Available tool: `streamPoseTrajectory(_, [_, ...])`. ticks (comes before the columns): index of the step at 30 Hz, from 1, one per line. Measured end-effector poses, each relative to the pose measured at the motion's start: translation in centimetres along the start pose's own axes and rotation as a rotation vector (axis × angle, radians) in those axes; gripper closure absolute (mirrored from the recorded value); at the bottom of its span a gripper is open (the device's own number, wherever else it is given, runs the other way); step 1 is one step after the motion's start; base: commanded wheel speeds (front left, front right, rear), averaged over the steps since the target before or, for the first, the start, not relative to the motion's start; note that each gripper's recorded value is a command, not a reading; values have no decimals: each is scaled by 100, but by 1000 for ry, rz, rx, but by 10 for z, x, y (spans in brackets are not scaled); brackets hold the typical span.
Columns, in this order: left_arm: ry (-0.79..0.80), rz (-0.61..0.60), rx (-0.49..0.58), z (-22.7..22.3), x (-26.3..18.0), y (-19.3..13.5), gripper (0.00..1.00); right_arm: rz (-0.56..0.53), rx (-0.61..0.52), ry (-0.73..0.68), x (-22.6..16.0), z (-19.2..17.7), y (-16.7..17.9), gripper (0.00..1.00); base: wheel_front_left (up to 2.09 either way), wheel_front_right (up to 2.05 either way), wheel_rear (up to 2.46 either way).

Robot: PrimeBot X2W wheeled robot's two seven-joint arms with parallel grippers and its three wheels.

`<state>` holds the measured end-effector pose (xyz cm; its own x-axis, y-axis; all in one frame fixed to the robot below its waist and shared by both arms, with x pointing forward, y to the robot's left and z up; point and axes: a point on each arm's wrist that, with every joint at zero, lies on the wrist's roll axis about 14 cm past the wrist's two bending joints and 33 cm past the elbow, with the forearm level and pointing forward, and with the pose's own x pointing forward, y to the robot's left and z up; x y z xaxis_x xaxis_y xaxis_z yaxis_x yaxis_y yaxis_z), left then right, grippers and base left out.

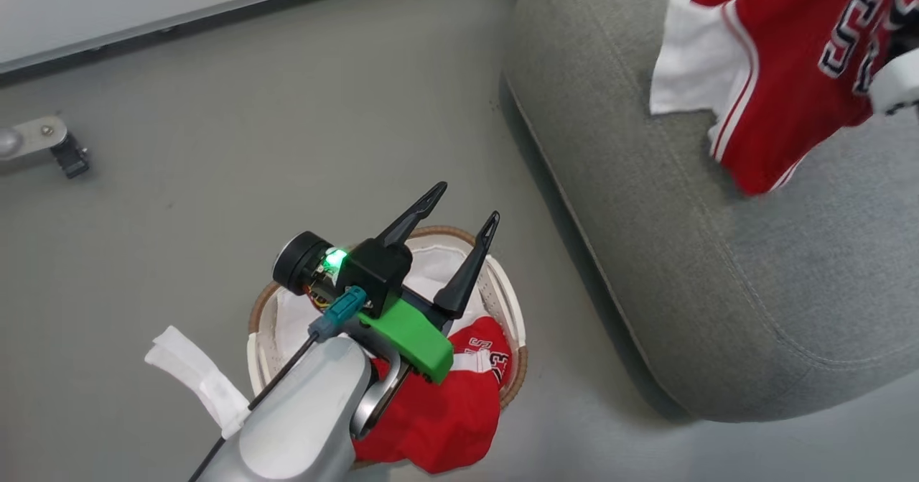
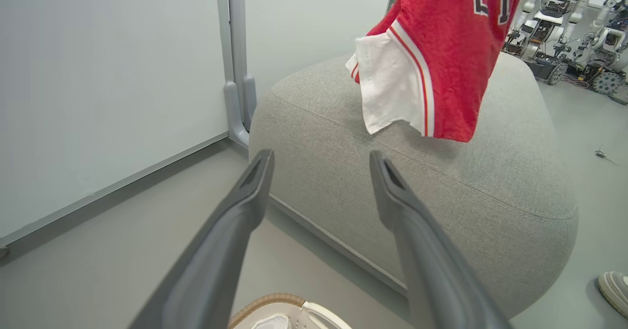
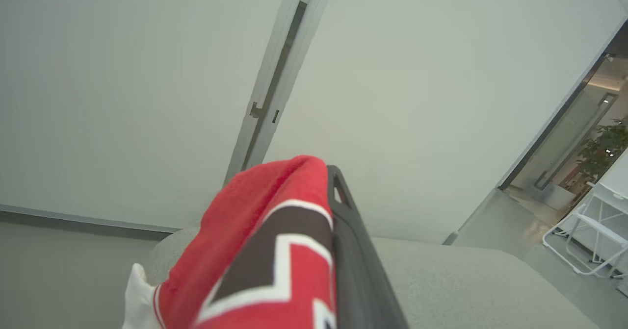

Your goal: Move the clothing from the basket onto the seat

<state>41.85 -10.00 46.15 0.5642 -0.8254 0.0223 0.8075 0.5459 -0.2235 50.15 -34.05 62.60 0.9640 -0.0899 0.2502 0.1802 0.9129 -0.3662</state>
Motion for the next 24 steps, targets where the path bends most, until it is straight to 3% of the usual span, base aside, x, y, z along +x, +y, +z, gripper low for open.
streamPoseTrajectory(8, [-11, 48, -12, -4, -7, 24, 0, -123, -142, -87, 78, 39, -66, 100, 0, 0, 0])
streamPoseTrajectory(12, [-14, 78, -26, -8, -10, 37, 0, -156, -194, -75, 103, 36, -77, 100, 0, 0, 0])
streamPoseTrajectory(16, [-8, 108, -34, -18, -14, 54, 0, -185, -171, -7, 123, 3, -74, 100, 0, 0, 0])
streamPoseTrajectory(24, [77, 103, -57, -62, -20, 67, 0, -142, -96, 257, 118, -137, -22, 100, 0, 0, 0])
